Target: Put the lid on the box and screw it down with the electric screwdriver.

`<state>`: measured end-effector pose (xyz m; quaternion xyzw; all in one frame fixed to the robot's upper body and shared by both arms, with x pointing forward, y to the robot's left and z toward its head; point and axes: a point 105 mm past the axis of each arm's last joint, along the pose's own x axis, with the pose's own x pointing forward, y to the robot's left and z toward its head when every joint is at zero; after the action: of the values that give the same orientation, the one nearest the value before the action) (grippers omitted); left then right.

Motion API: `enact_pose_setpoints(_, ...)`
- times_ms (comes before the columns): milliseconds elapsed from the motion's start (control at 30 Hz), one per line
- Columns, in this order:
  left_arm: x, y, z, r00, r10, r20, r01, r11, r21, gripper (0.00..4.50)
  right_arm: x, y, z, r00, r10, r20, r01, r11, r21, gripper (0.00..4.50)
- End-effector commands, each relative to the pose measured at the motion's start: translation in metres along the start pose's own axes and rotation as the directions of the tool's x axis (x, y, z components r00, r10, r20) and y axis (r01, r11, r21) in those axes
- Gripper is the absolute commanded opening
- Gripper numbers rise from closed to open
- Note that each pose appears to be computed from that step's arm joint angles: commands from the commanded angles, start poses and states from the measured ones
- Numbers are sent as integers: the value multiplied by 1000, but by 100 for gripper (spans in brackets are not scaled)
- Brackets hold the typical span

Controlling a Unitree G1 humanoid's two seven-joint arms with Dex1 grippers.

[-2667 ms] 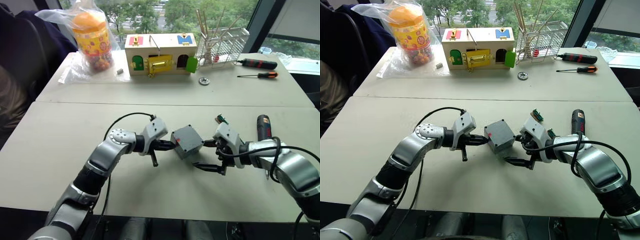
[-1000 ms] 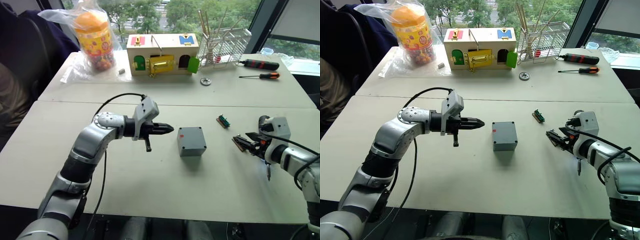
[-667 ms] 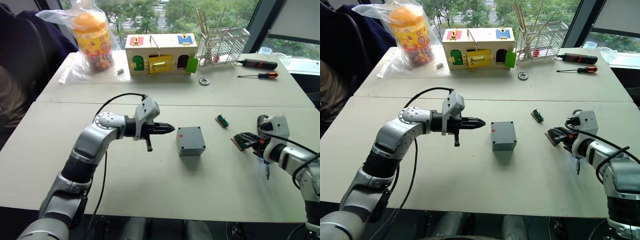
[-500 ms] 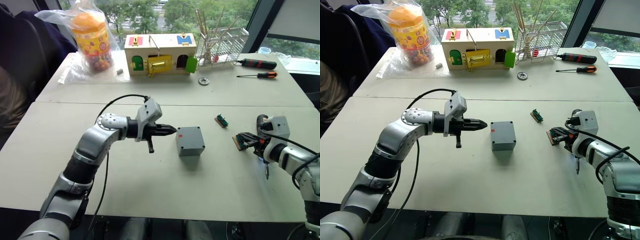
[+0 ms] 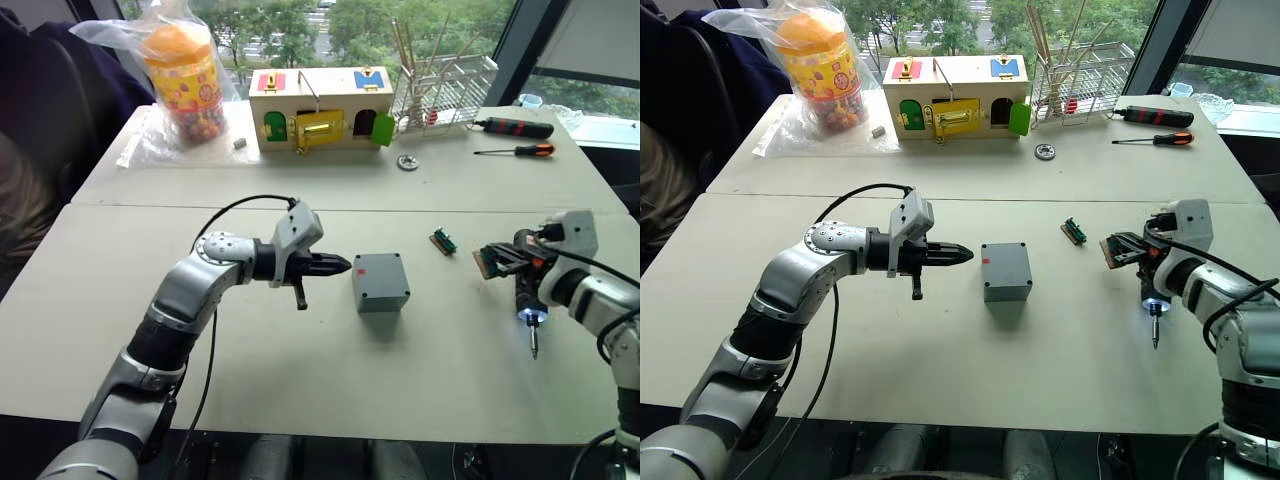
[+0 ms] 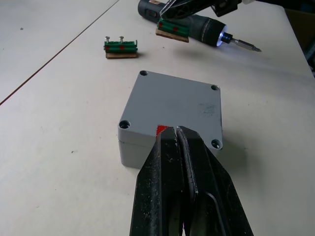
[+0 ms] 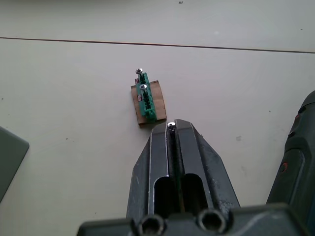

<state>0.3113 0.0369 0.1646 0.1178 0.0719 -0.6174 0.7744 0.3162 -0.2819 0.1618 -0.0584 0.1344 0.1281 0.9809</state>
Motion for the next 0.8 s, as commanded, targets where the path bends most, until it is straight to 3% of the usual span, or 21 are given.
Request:
enact_pose_setpoints(33,0,-1,10,999,-3,32,1,999,40,0,-8,5,25,998,27,58,-24,999,-48,3)
enact_pose_setpoints(300,0,0,9,999,4,35,-5,999,40,0,-3,28,-9,992,118,-45,-117,992,37,3)
enact_pose_setpoints(500,0,0,8,999,9,36,-10,999,37,0,-1,34,-32,986,120,-117,-115,992,42,3)
enact_pose_setpoints(800,0,-1,8,999,13,38,-14,999,35,0,-4,35,-17,989,139,-58,-136,989,50,3)
